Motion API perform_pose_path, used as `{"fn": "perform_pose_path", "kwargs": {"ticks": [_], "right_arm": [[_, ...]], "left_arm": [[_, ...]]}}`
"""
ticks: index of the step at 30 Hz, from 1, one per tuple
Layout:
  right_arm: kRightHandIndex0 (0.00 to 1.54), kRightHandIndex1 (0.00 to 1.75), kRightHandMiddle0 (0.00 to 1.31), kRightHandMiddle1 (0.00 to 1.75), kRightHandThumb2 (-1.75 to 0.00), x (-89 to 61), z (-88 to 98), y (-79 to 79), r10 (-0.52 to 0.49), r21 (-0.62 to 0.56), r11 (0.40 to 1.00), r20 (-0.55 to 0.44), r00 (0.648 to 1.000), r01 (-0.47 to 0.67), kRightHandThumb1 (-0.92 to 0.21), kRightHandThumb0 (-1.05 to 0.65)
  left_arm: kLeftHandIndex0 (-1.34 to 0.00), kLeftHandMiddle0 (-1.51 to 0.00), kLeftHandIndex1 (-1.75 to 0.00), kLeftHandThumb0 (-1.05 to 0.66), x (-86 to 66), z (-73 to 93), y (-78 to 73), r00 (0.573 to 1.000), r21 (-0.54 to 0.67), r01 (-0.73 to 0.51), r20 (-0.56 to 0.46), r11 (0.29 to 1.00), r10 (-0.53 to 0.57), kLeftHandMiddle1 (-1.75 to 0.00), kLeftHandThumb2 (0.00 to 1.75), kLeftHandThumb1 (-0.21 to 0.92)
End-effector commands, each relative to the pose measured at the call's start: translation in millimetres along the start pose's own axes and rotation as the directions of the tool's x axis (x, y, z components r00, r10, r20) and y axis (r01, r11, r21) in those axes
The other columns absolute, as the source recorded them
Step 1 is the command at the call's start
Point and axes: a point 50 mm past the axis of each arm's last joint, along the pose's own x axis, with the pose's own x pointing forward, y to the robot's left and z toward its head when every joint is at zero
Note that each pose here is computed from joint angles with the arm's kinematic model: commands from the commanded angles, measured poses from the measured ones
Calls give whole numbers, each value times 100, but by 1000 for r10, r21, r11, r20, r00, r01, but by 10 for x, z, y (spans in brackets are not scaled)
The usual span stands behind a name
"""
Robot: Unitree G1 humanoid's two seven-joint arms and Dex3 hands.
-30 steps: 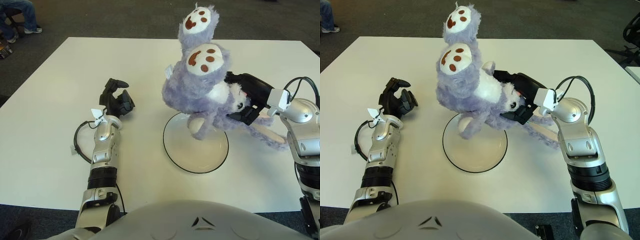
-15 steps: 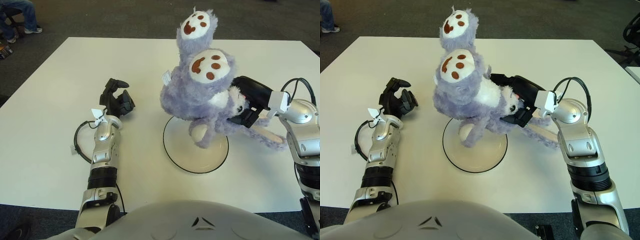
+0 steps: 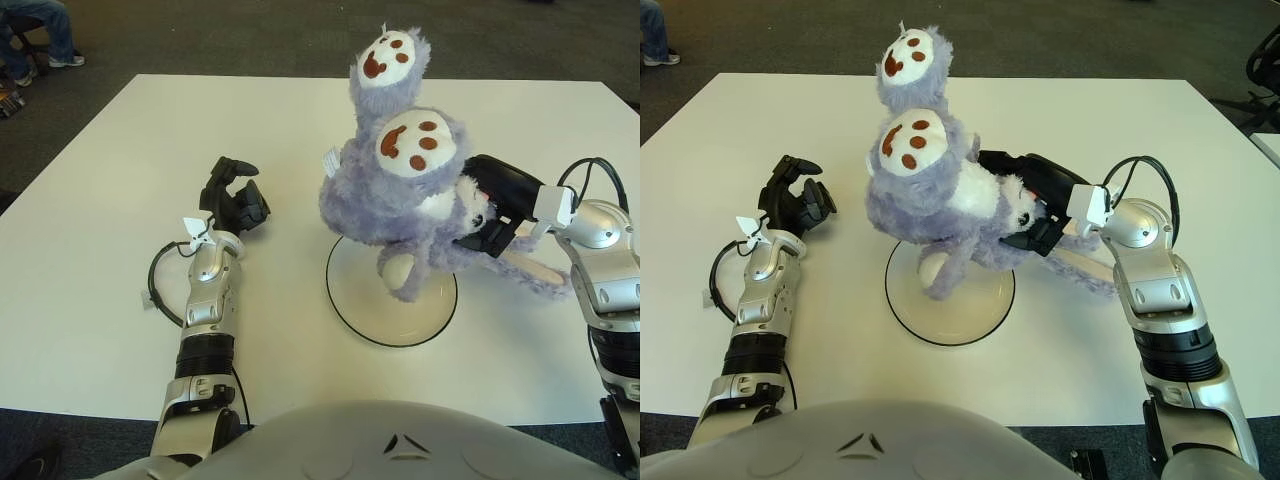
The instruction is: Put the doll into the plate.
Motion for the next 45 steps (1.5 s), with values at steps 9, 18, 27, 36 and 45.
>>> {"fn": "perform_pose_path", "kwargs": {"ticks": [9,18,27,36,45], "right_arm": [[79,175,70,153,-153,-1,-23,16,8,14,1000,-17,1000,-8,-7,3],[61,175,59,169,-144,-32,-23,23,11,-14,1000,-41,999,-11,-19,-1],[52,175,51,173,-135,-48,-26,32,11,-6,1000,-41,999,-11,-29,-1],[73,175,3,135,-150,-56,-24,49,-4,8,1000,-12,1000,4,-15,50],[71,174,0,68,-147,-67,-5,71,-33,0,999,5,999,33,-18,52]], "left_arm": [[-53,-111,-175,-45,-3,-27,-13,1000,-1,-12,-2,1000,12,-175,118,42],[-53,-111,-175,-45,-6,-27,-8,1000,-7,-11,-6,1000,11,-175,119,42],[-53,-111,-175,-45,-8,-26,-4,1000,-6,-11,-3,1000,11,-175,119,41],[-53,-112,-175,-45,-11,-27,1,1000,-11,-14,-3,1000,14,-175,119,41],[-52,-112,-175,-44,-19,-23,-3,1000,-10,-19,1,1000,19,-175,118,42]]}}
